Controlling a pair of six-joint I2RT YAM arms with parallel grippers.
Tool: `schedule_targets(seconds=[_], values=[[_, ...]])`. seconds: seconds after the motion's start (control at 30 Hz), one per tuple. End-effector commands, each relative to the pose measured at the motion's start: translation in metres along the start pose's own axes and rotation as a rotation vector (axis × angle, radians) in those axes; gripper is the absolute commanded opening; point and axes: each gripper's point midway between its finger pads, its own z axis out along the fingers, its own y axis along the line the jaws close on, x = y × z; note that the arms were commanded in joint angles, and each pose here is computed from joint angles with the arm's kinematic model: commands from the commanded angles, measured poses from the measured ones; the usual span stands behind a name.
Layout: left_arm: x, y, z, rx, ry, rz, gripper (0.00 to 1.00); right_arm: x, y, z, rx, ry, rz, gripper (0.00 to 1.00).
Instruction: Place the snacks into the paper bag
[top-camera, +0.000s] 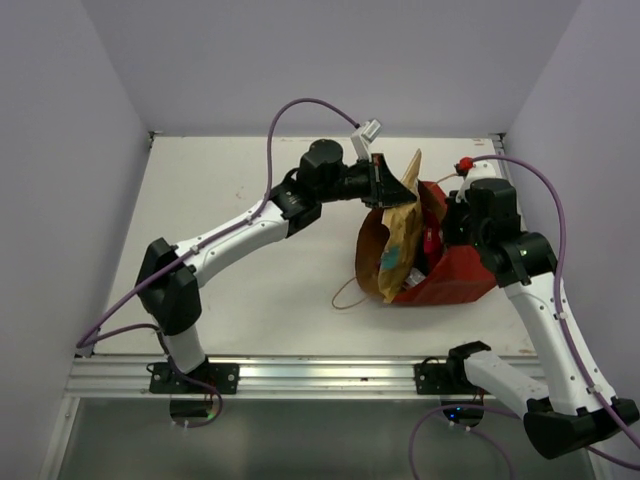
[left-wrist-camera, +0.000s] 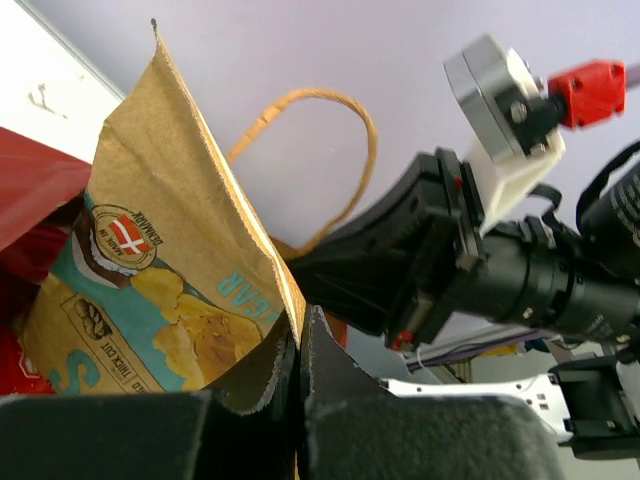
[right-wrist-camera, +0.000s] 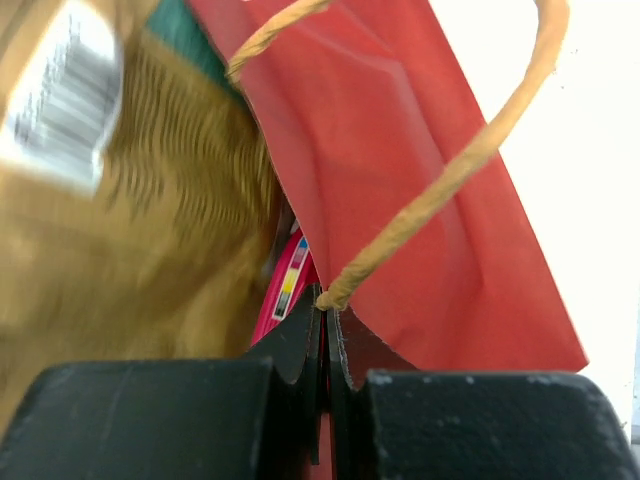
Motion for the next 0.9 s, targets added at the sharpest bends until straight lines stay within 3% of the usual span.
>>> schedule_targets(seconds=[0.0, 0.17, 0.27, 0.57, 0.77, 0.8, 0.87], values=[[-0.055, -0.038, -0.002, 0.138, -0.147, 0.164, 0.00, -0.016, 0.000, -0.008, -0.007, -0.071, 0.008, 0.00], [-0.078, -0.058, -0.006, 0.184, -0.223, 0.228, 0.00, -0.015, 0.000, -0.007, -0.006, -0.068, 0.007, 0.00], [-0.075, -0.049, -0.004, 0.176, -0.255, 0.249, 0.00, -0.015, 0.000, -0.006, -0.005, -0.067, 0.009, 0.00], [0.008, 0.046, 0.020, 0.023, -0.131, 0.223, 0.00, -0.015, 0.001, -0.006, -0.009, -0.066, 0.008, 0.00], [0.045, 0.064, 0.030, -0.054, -0.046, 0.262, 0.00, -0.015, 0.000, -0.007, -0.006, -0.066, 0.007, 0.00], [0.047, 0.067, 0.031, -0.073, -0.034, 0.270, 0.06, -0.015, 0.000, -0.007, -0.006, -0.066, 0.007, 0.00], [0.057, 0.077, 0.033, -0.133, 0.021, 0.295, 0.32, -0.015, 0.000, -0.007, -0.004, -0.064, 0.008, 0.00]])
